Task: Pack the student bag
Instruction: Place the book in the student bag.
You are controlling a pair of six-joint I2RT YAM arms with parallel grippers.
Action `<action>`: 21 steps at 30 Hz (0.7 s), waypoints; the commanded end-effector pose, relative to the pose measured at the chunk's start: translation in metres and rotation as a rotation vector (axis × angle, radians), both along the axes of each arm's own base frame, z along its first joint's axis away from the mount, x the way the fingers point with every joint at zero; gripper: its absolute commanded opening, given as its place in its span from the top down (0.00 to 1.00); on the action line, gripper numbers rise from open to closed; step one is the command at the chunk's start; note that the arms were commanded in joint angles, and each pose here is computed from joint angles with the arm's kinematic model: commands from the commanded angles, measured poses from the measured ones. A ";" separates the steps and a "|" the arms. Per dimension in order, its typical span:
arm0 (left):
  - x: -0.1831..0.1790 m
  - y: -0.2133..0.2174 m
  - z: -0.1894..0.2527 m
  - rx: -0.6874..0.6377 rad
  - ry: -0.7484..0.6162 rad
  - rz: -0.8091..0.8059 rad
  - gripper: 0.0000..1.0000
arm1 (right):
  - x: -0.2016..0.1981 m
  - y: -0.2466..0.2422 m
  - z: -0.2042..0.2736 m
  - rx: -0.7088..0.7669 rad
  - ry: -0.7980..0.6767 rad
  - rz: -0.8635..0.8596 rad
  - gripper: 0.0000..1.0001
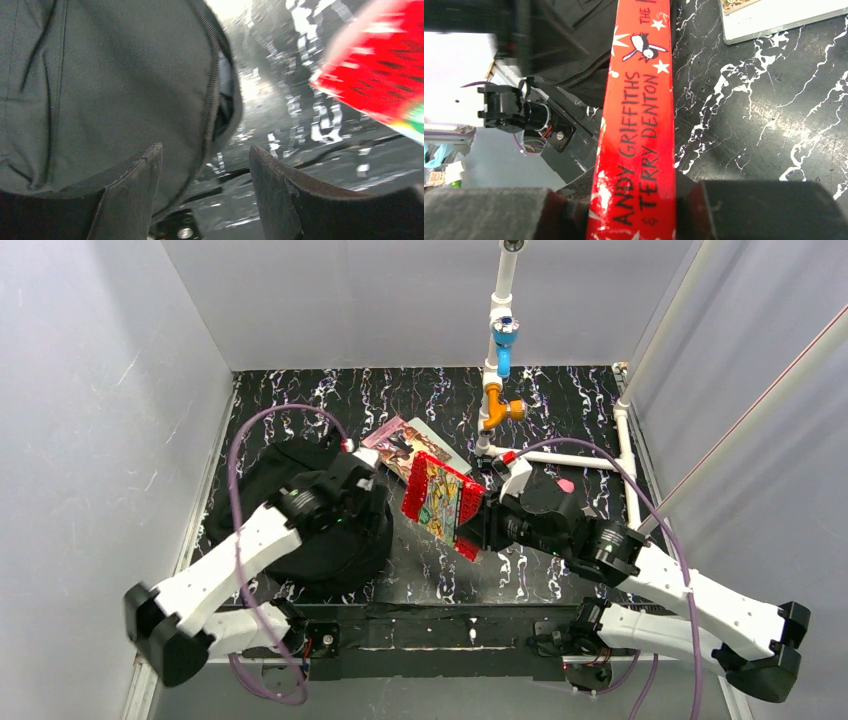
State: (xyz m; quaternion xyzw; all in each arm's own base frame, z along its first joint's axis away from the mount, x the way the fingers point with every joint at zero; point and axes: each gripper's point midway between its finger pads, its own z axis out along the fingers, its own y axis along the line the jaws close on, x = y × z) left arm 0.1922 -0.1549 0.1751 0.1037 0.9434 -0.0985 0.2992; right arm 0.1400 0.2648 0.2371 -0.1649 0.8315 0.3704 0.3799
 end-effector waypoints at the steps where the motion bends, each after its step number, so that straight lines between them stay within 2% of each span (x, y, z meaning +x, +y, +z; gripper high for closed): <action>1: 0.008 0.026 -0.019 0.312 0.055 -0.150 0.39 | -0.004 0.001 0.043 0.132 -0.094 0.032 0.99; 3: 0.017 0.024 -0.022 0.365 0.062 -0.170 0.40 | -0.004 0.002 0.041 0.143 -0.087 0.028 0.99; 8: 0.037 0.004 -0.032 0.317 -0.008 -0.187 0.39 | -0.007 0.004 0.035 0.169 -0.069 0.033 0.99; 16: 0.030 -0.014 -0.059 0.248 0.069 -0.205 0.38 | -0.007 0.002 0.036 0.186 -0.069 0.026 0.99; 21: 0.029 0.008 -0.076 0.354 0.087 -0.145 0.45 | -0.007 0.000 0.036 0.181 -0.072 0.021 0.99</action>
